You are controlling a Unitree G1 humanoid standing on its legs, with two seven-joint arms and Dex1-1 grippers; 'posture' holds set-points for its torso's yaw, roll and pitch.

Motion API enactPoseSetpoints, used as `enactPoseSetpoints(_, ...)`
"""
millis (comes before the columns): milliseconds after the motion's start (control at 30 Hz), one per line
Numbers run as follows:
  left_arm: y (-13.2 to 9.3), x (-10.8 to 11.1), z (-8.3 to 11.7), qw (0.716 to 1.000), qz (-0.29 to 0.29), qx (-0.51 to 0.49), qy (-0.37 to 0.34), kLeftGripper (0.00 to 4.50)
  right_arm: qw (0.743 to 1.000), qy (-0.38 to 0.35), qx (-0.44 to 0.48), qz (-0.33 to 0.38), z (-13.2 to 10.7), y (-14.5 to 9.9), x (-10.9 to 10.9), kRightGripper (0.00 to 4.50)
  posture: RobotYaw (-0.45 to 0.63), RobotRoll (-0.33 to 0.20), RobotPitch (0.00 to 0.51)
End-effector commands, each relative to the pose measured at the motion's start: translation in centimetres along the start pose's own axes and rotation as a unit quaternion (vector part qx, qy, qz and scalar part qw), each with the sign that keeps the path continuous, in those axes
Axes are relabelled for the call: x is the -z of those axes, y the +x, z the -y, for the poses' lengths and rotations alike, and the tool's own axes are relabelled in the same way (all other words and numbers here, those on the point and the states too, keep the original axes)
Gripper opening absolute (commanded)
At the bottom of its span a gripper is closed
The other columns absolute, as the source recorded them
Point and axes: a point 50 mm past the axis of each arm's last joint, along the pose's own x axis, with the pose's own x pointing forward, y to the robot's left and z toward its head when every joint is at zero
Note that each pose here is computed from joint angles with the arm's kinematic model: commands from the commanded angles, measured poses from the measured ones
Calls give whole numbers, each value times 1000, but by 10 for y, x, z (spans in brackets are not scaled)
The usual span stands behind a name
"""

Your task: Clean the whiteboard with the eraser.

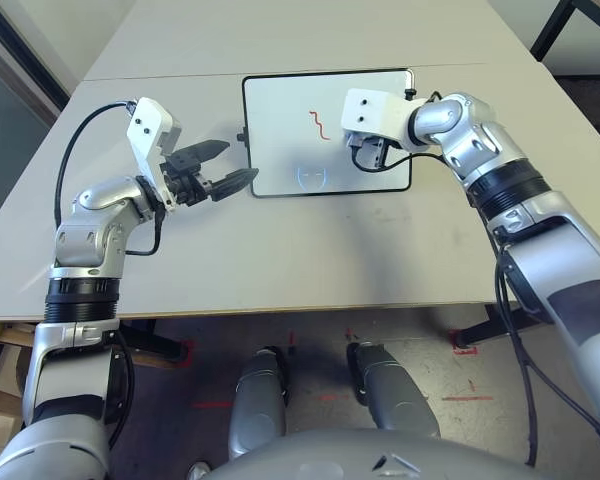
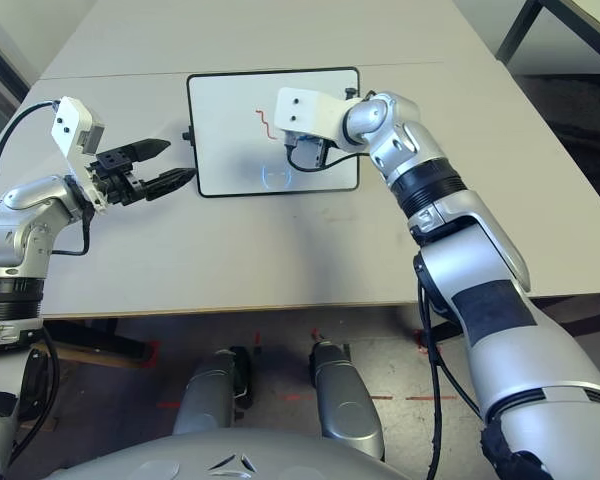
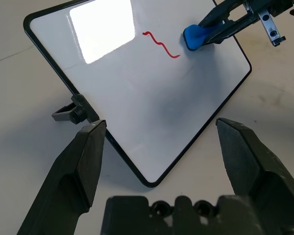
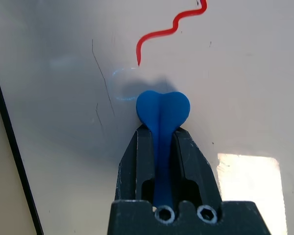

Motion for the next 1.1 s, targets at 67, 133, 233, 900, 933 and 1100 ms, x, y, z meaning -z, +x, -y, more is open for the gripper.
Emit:
enactPoseSetpoints(67,-4,2,0,1000,-8,-5,0,4500,1000,-3,-6,-15,-3,4,4,231,-124,0,170)
enactPoseSetpoints(133,-4,2,0,1000,-8,-4,0,4500,1000,-4,-6,-22,-3,2,8,231,-124,0,170)
enactPoseSetpoints(233,-4,3,0,1000,-7,-4,-1,4500,999,-5,-6,-36,-3,-1,18,231,-133,0,170)
enactPoseSetpoints(900,1,2,-1,1000,-5,1,-1,4500,993,27,-14,-111,-8,-25,74,224,-155,0,172)
enactPoseSetpoints(933,1,2,-1,1000,-5,1,-1,4500,993,28,-14,-113,-8,-26,75,224,-155,0,172)
enactPoseSetpoints(1100,2,2,-3,1000,-6,1,-1,4500,991,32,-12,-127,-7,-30,82,222,-157,0,174)
